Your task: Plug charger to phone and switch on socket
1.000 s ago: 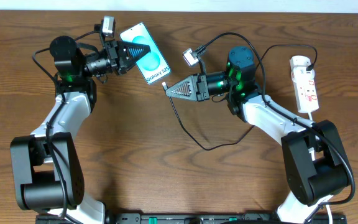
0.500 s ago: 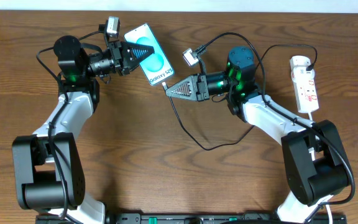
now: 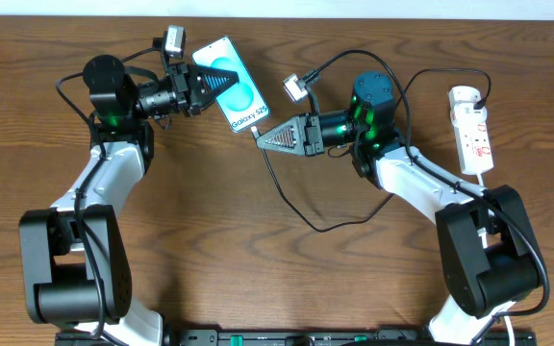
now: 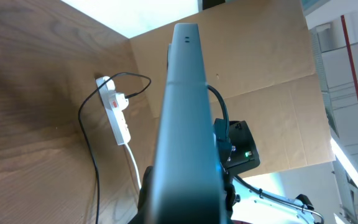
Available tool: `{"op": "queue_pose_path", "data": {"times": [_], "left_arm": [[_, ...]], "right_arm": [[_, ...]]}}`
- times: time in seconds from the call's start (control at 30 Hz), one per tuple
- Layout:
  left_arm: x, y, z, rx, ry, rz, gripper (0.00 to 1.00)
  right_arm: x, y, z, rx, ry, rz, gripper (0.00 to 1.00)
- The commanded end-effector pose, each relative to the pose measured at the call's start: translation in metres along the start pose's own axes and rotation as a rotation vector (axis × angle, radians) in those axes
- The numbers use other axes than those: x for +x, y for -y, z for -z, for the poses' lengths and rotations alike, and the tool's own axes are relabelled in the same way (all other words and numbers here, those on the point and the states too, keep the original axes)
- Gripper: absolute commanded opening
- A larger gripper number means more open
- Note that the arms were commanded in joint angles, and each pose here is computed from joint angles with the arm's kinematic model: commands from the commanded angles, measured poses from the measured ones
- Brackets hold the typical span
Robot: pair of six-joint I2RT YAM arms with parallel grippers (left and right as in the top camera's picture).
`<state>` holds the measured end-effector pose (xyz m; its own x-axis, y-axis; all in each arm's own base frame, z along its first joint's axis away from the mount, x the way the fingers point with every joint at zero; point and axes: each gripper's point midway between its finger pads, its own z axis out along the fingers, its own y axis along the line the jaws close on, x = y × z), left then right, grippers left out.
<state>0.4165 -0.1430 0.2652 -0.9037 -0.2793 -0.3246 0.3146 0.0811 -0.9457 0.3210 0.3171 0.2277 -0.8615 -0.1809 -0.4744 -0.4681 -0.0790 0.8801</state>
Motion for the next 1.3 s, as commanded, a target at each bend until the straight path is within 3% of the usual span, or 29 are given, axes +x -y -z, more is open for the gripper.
{"op": "queue_pose_path", "data": {"times": [0.0,1.27], "left_arm": [[-0.0045,0.016,-0.0004,0.016,-0.013,-0.055,0.07],[0.0009,0.0172,-0.0002,0.025,-0.044,-0.076,0.08]], "right_arm": [[-0.0027,0.0022,0.0013,0.004,0.007,-0.006,0.01],[-0.0101,0.0026,0.0034,0.016,0.041,-0.006,0.01]]}}
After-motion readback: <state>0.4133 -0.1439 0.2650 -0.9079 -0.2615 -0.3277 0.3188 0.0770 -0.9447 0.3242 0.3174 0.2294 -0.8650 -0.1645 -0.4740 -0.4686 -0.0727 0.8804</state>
